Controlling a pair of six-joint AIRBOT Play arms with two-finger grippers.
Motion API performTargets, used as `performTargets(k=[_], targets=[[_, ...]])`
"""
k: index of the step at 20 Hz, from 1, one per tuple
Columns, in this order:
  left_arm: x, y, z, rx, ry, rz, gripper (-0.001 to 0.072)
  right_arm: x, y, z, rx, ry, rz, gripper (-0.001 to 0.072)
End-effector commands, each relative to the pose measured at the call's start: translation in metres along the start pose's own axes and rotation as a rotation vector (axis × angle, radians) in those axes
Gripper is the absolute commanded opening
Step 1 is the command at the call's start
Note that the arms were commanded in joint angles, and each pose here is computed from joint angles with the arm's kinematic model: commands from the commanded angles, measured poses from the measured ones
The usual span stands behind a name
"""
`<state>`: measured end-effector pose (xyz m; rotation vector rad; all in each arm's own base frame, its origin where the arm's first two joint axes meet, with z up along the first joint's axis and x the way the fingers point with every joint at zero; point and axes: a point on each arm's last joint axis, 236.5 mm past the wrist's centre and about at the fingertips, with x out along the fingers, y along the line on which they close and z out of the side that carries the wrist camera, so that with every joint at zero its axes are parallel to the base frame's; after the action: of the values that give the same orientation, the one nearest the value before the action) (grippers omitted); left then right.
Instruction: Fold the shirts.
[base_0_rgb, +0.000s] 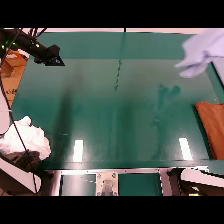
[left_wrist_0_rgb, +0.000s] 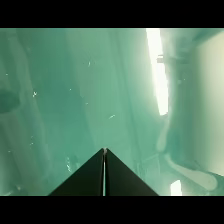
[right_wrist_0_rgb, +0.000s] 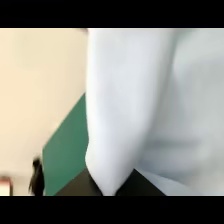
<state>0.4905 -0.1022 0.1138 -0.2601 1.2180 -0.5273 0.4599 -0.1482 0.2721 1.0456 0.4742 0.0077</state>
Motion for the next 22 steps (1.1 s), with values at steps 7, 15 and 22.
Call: performTargets(k=[7,15,22], targets=[[0.0,0.0,0.0,0.001,-0.001,0.0,0.0027,-0.117,-0.169,0.073,0.266,-0.2,-0.384,0.0015],[0.0,0.0,0.0,0.001,0.001,0.0,0.0027,-0.09,-0.103,0.116,0.312,-0.234,0.013,0.0015],[0.0,-0.001,-0.002,0.001,0.007,-0.001,0.0027,-0.103,-0.166,0.073,0.303,-0.083,-0.246,0.0015]])
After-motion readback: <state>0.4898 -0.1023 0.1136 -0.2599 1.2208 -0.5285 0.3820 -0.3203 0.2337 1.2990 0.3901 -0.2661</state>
